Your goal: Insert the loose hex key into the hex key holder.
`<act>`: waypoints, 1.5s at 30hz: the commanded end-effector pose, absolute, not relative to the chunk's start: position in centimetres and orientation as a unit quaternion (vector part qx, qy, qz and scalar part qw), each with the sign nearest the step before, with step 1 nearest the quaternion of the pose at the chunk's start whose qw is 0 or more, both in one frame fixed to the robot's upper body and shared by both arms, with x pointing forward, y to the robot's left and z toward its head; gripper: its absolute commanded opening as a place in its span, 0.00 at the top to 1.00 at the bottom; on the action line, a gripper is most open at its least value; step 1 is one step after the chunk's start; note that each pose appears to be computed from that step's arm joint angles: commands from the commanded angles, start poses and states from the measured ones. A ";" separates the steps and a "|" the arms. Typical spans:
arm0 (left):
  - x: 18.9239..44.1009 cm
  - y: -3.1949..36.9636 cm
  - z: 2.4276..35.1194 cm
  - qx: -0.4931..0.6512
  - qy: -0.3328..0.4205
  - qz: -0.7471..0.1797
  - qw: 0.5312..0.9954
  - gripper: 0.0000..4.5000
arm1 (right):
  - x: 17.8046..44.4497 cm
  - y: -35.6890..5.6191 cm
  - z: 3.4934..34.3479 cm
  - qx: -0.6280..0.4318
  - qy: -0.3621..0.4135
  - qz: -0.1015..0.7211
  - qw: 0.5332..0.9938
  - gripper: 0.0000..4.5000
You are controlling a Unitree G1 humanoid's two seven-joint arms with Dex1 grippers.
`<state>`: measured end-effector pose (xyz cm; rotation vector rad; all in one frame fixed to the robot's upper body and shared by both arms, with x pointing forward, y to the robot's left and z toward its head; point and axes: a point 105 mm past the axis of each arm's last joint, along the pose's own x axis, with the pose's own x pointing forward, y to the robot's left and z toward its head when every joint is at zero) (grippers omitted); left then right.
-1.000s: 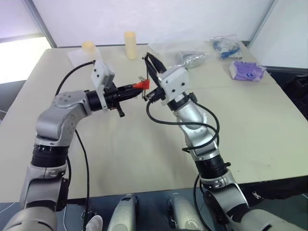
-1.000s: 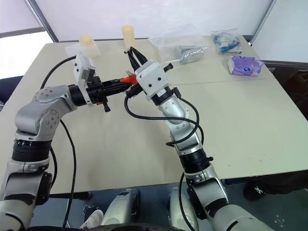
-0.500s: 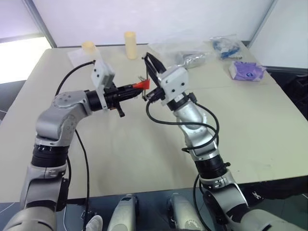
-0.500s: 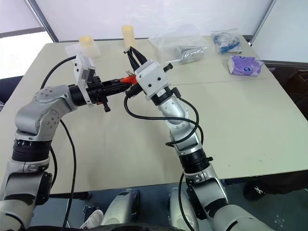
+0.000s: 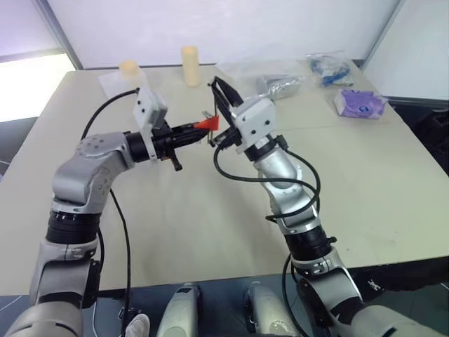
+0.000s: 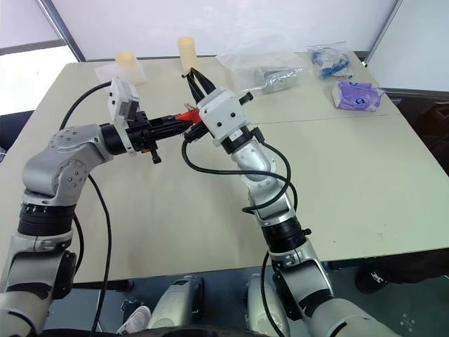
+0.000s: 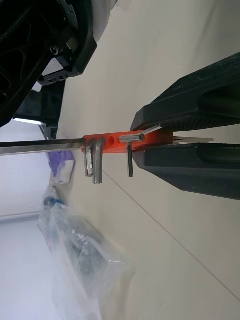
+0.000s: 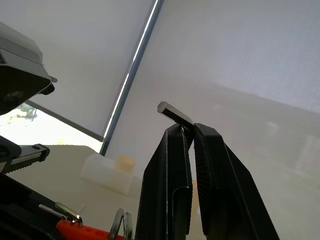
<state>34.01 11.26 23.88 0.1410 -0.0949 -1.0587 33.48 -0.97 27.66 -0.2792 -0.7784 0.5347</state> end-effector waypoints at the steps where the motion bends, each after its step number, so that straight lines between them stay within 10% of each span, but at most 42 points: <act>1: 33.4 11.2 25.6 0.076 -0.082 -0.507 0.854 1.00 | 32.7 -1.3 29.4 -0.129 -0.407 0.249 0.869 0.99; 18: 33.3 11.2 25.9 0.066 -0.088 -0.506 0.855 1.00 | 32.6 -1.1 29.1 -0.131 -0.402 0.254 0.870 0.99; 26: 33.4 11.1 25.9 0.065 -0.088 -0.507 0.855 1.00 | 32.2 -1.8 28.0 -0.152 -0.383 0.278 0.868 0.25; 45: 33.2 6.5 22.6 -0.022 -0.028 -0.558 0.829 1.00 | 29.3 -13.5 24.7 -0.251 -0.242 0.233 0.908 0.25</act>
